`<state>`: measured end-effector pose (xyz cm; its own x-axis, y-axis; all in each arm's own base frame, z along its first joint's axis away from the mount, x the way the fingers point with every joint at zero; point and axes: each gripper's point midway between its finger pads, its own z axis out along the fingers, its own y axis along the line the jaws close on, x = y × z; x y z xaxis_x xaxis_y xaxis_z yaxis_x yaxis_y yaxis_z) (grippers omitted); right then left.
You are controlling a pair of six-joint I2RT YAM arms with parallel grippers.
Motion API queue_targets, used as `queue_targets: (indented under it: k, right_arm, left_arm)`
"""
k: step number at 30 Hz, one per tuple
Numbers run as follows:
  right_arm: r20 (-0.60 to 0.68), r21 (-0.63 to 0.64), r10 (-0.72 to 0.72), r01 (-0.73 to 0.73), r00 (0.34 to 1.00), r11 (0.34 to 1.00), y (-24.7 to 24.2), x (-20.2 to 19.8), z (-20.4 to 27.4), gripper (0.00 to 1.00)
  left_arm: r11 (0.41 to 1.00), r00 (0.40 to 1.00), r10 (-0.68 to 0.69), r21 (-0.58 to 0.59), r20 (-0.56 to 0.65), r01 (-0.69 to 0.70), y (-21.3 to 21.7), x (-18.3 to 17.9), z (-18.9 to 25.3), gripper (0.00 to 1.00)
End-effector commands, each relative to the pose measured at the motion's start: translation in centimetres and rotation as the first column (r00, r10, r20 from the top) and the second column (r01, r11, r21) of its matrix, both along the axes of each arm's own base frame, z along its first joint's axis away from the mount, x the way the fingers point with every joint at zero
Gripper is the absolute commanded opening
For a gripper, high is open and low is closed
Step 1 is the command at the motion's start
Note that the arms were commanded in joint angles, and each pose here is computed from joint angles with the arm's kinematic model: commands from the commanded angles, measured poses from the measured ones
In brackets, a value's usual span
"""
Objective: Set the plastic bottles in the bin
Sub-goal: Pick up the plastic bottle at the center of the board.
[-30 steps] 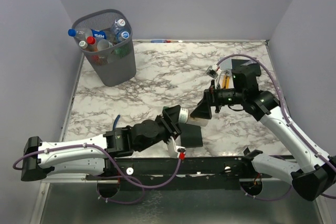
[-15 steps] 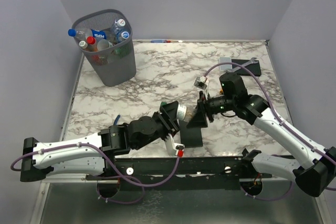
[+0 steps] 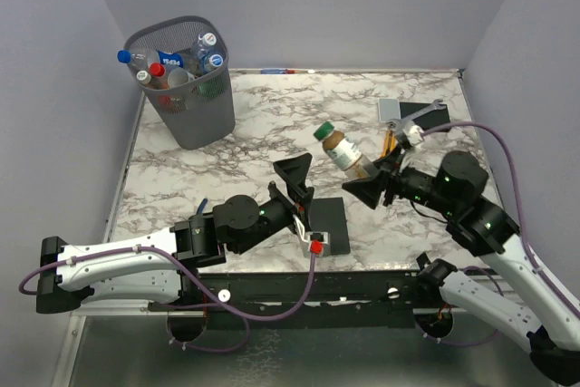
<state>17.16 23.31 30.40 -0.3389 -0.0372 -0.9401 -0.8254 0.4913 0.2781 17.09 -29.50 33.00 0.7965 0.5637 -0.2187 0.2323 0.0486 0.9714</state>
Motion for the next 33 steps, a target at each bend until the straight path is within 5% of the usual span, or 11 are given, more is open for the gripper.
queue_targets:
  k: [1, 4, 7, 11, 15, 20, 27, 33]
  right_arm:
    - [0.17, 0.225, -0.301, 0.26, 0.938, 0.939, -3.6, 2.6, 5.4, 0.38]
    - [0.198, 0.294, -0.331, 0.266, 0.923, 0.918, -4.3, 2.2, 6.4, 0.38]
    - [0.213, 0.303, -0.288, 0.218, 0.934, 0.928, -3.7, 1.6, 6.1, 0.38]
    - [0.214, 0.347, -0.272, 0.187, 0.938, 0.919, -3.4, 1.2, 5.9, 0.38]
    - [0.218, 0.38, -0.269, 0.172, 0.938, 0.909, -3.5, 0.8, 6.1, 0.38]
    - [0.199, 0.362, -0.247, 0.163, 0.948, 0.918, -3.2, 0.7, 5.4, 0.38]
    - [0.179, 0.344, -0.221, 0.15, 0.959, 0.927, -2.6, 0.8, 4.8, 0.38]
    - [0.169, 0.335, -0.214, 0.148, 0.962, 0.931, -2.2, 1.1, 4.5, 0.38]
  left_arm:
    - [0.913, 0.975, -0.034, -0.404, -0.221, -0.06, -0.6, -0.1, 3.5, 0.99]
    - [0.744, 0.869, -0.114, -0.621, -0.481, -0.246, -0.9, 0.4, 4.5, 0.99]
    - [0.562, 0.705, -0.287, -0.71, -0.649, -0.425, -2.1, 0.8, 7.0, 0.99]
    - [0.271, 0.494, -0.696, -0.828, -0.521, -0.492, -2.8, 0.8, 12.1, 0.99]
    - [0.115, 0.348, -0.839, -0.761, -0.418, -0.638, -1.2, 5.4, 14.6, 0.99]
    - [0.121, 0.276, -0.89, -0.772, -0.363, -0.624, -1.9, 6.1, 16.7, 0.99]
    - [0.247, 0.19, -0.879, -0.76, -0.437, -0.602, -5.3, 6.3, 15.9, 0.98]
    - [0.366, 0.13, -0.829, -0.704, -0.543, -0.609, -7.6, 6.8, 13.7, 0.84]
